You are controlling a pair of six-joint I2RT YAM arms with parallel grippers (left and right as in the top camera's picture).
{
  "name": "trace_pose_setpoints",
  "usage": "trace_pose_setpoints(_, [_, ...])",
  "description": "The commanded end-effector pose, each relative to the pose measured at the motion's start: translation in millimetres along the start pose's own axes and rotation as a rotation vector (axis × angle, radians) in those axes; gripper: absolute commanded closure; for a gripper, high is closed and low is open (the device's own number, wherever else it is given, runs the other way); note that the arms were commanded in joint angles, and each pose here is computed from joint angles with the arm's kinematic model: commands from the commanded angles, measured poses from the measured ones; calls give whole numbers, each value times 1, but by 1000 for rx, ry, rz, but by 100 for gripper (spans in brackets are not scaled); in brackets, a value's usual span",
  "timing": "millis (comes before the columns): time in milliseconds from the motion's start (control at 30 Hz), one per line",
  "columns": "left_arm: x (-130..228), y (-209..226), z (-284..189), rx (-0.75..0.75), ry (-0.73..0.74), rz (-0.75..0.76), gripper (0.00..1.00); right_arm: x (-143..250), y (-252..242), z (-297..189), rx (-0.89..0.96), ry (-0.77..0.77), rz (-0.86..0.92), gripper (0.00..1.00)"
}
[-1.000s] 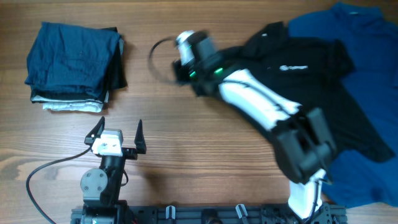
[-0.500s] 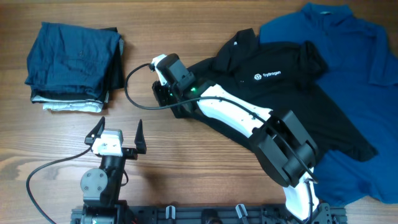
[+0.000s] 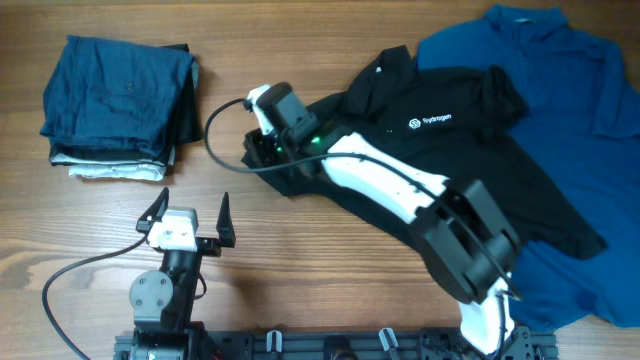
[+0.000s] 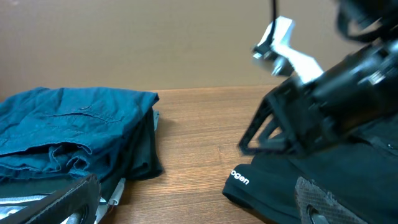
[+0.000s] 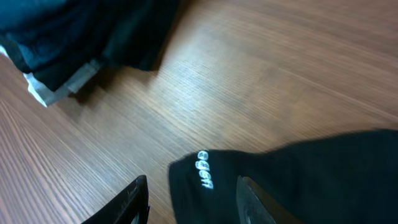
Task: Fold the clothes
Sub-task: 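Drag the black polo leftward off the blue shirt with right gripper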
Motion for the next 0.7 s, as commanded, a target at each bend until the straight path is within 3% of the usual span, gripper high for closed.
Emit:
trace_pose_setpoints(0, [3,1,0,-14,5,15,0,-37,-16,-72,31,-53,79,62])
trace_pose_setpoints(100, [3,1,0,-14,5,15,0,-26,-44,-85,119,38,158,92])
trace_pose_setpoints(133, [3,1,0,-14,5,15,0,-21,-53,-86,145,74,180,96])
trace_pose_setpoints(300, [3,1,0,-14,5,16,0,11,-77,-72,213,214,251,96])
trace_pose_setpoints(667, [3,1,0,-14,5,15,0,32,-91,-40,242,292,320,95])
Point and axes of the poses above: each gripper's point midway between its finger pads, its own z axis out along the fingers, its own y axis along the line the jaws close on, x = y × z, the point moved 7 cm from there along -z, back along the fingers, and after that the axes turned 14 degrees about z, right-handed, at the moved point
